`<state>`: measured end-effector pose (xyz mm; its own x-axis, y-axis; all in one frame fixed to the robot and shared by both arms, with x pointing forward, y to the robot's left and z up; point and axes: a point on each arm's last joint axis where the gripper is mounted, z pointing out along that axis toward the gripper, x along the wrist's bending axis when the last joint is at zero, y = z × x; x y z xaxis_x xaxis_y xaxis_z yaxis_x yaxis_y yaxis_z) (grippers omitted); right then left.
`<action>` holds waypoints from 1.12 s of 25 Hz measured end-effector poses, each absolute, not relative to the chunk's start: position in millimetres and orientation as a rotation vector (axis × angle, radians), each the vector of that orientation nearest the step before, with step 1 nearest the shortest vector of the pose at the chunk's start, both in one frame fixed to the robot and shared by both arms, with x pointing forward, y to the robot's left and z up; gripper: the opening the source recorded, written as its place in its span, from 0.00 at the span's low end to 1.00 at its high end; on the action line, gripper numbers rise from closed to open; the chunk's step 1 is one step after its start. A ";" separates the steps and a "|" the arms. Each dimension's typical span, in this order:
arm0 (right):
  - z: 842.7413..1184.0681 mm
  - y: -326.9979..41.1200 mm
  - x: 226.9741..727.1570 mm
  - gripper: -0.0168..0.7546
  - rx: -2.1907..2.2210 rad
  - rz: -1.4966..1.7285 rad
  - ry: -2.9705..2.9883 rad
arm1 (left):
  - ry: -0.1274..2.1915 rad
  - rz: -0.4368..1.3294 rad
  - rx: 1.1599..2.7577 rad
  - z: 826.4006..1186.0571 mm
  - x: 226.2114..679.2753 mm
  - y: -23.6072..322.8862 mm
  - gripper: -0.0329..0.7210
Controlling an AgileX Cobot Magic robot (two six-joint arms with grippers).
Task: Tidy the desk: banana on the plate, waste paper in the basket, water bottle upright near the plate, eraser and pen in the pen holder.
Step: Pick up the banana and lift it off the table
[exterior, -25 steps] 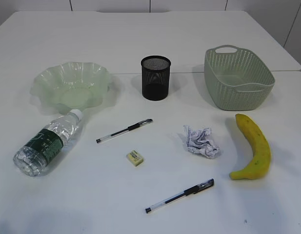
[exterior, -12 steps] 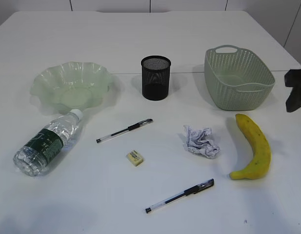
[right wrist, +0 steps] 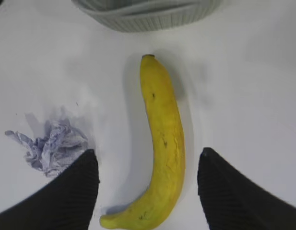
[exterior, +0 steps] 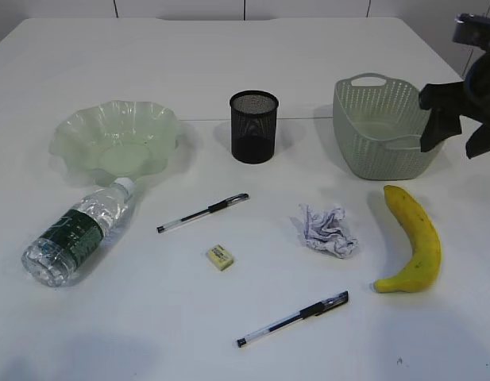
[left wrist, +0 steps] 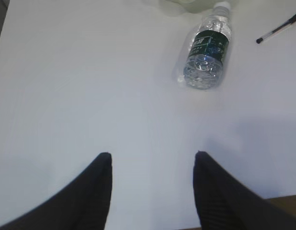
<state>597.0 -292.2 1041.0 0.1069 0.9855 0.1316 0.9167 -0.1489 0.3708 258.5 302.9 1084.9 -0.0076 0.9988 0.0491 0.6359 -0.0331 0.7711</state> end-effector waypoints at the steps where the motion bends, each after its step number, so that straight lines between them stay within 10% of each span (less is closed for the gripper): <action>1: 1040.9 -292.0 601.4 0.65 2.179 0.512 1.922 | 1.693 0.842 1.721 1084.9 258.5 302.2 0.55; 28: 954.8 -293.9 647.6 0.67 2.280 0.161 2.146 | 1.694 0.811 1.723 1084.1 257.9 300.4 0.55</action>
<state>647.6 -293.9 954.8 0.0580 0.9958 0.0704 0.9952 -0.0632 0.0749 257.9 300.4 1084.1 0.0066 0.9997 0.0222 0.6439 -0.0212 0.7648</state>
